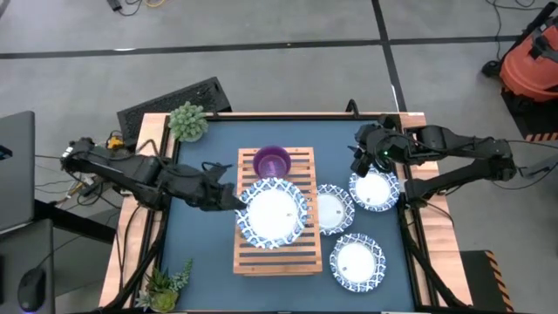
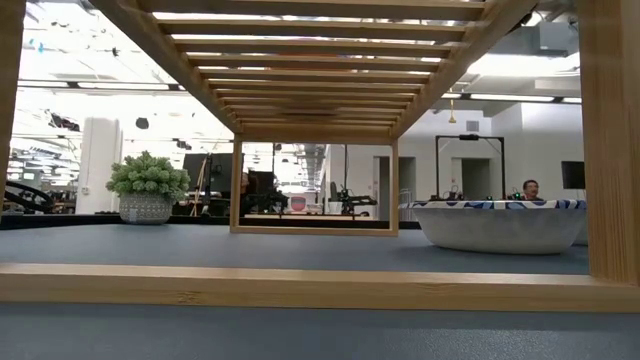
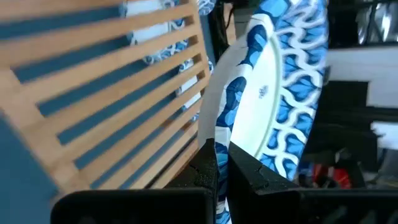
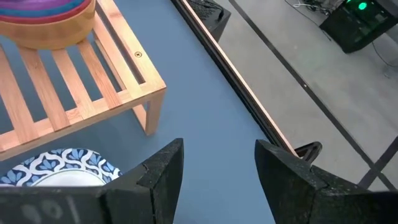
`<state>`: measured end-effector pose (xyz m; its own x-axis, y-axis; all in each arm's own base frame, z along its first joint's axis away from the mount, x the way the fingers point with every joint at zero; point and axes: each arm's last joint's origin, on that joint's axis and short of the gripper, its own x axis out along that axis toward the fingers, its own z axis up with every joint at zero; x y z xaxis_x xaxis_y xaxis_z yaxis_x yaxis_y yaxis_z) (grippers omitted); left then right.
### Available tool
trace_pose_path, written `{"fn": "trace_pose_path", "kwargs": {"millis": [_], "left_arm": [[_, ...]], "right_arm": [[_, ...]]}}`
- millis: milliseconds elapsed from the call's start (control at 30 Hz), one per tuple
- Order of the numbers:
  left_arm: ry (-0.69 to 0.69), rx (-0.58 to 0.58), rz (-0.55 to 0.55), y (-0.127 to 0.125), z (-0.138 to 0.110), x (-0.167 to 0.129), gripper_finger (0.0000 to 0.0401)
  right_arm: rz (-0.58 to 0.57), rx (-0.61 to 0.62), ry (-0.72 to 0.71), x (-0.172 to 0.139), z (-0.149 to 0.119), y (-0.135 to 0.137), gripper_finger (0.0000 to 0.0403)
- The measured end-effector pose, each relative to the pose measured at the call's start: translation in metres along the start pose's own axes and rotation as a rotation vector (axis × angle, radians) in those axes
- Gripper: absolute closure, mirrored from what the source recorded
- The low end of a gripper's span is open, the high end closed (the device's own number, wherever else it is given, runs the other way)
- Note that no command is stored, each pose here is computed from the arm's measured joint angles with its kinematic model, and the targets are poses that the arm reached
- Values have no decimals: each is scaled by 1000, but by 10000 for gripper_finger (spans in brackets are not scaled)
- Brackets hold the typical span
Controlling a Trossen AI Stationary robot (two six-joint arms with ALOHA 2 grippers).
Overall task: Place and stack bowls onto a shelf
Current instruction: Put the top left big white and blue bowl on the shelf
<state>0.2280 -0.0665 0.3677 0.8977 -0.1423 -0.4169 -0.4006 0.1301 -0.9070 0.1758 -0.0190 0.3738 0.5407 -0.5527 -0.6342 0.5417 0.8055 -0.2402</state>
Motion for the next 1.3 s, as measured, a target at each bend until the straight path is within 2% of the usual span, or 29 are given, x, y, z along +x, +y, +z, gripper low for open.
{"fn": "trace_pose_path", "kwargs": {"millis": [200, 500, 867, 1100, 1300], "left_arm": [[19, -17, 16, 2, -5, 17, 401], [-24, -99, 238, 25, -7, 38, 401], [-39, -99, 246, 26, -8, 42, 401], [-24, -95, 290, 31, -11, 49, 400], [-4, -77, 299, 32, -14, 53, 356]], "right_arm": [[-1, 4, 0, 0, 0, 0, 180], [-2, 4, 0, 0, 0, 0, 180], [-3, 4, 0, 0, 0, 0, 180], [20, 4, 6, 0, 0, 1, 180], [57, 15, 22, 2, 0, 0, 180]]}}
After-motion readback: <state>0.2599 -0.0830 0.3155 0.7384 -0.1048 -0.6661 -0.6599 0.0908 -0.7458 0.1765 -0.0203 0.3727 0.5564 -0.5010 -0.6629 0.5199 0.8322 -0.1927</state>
